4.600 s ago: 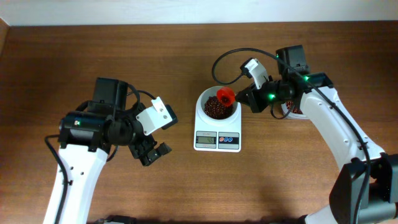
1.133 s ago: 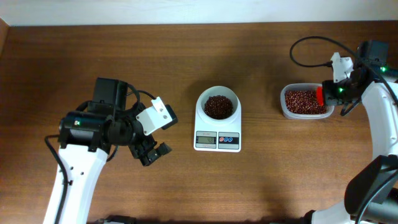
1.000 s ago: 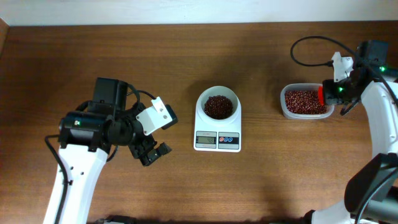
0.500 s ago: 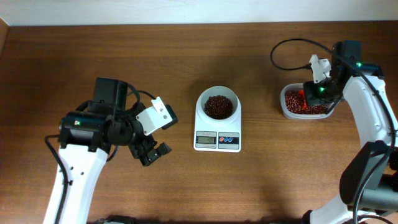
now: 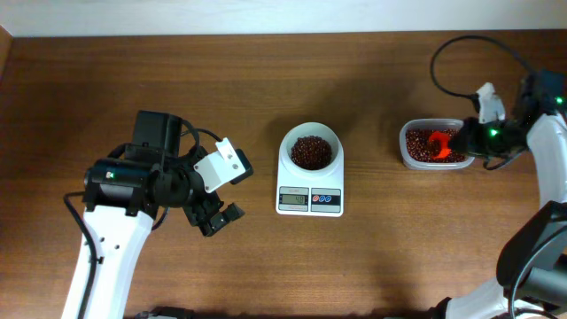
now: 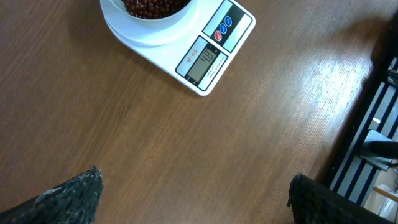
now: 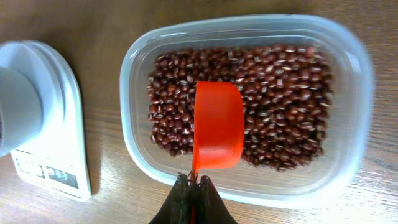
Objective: Scoop and weigh 50g on scale
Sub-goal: 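Carry the scoop over the bowl and pour a small amount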
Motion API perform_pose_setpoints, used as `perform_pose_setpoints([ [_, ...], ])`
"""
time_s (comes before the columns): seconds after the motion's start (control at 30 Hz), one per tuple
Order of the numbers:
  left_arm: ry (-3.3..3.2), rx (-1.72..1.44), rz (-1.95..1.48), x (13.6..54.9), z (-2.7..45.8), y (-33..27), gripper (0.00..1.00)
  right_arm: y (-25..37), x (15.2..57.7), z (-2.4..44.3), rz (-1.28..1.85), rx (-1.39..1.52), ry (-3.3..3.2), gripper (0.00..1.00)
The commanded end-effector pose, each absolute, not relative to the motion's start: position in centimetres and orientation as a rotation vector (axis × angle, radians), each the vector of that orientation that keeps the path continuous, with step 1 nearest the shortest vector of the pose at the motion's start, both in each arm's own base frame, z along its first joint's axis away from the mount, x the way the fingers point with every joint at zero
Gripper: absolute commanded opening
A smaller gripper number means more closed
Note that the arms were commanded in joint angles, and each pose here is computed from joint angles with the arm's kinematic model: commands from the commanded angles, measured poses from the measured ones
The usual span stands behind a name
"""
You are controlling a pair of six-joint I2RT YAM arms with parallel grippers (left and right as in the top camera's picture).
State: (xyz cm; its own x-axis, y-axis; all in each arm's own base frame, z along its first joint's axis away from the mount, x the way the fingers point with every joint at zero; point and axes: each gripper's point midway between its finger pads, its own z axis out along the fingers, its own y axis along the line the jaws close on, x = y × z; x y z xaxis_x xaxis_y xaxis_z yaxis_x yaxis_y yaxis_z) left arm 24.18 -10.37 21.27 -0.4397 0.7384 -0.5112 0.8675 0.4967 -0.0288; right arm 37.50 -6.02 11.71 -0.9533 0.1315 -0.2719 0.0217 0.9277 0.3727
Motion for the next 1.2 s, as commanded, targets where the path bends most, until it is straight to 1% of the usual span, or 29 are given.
perform_pose_setpoints([
  [0.0, 2.29, 1.338, -0.402, 24.1, 21.4, -10.5, 0.99, -6.3, 37.6, 12.6, 0.735, 0.202, 2.695, 0.04],
  [0.2, 2.29, 1.338, -0.402, 24.1, 21.4, -10.5, 0.99, -8.6, 37.3, 14.4, 0.909, 0.332, 2.54, 0.04],
  [0.37, 2.29, 1.338, -0.402, 24.1, 21.4, -10.5, 0.99, -6.0, 38.0, 16.3, 1.089, 0.276, 2.445, 0.04],
  [0.53, 2.29, 1.338, -0.402, 24.1, 21.4, -10.5, 0.99, 1.0, 38.5, 16.8, 1.198, 0.06, 2.476, 0.04],
  [0.7, 2.29, 1.338, -0.402, 24.1, 21.4, -10.5, 0.99, 9.1, 37.6, 17.4, 1.322, -0.204, 2.493, 0.04],
  [0.93, 2.29, 1.338, -0.402, 24.1, 21.4, -10.5, 0.99, 15.0, 37.1, 18.5, 1.33, -0.464, 2.454, 0.04],
  [1.07, 2.29, 1.338, -0.402, 24.1, 21.4, -10.5, 0.99, 16.5, 37.4, 17.2, 1.187, -0.575, 2.486, 0.04],
  [1.13, 2.29, 1.338, -0.402, 24.1, 21.4, -10.5, 0.99, 17.8, 37.1, 18.7, 1.257, -0.635, 2.412, 0.04],
  [1.17, 2.29, 1.338, -0.402, 24.1, 21.4, -10.5, 0.99, 18.0, 37.2, 19.3, 1.241, -0.715, 2.351, 0.04],
])
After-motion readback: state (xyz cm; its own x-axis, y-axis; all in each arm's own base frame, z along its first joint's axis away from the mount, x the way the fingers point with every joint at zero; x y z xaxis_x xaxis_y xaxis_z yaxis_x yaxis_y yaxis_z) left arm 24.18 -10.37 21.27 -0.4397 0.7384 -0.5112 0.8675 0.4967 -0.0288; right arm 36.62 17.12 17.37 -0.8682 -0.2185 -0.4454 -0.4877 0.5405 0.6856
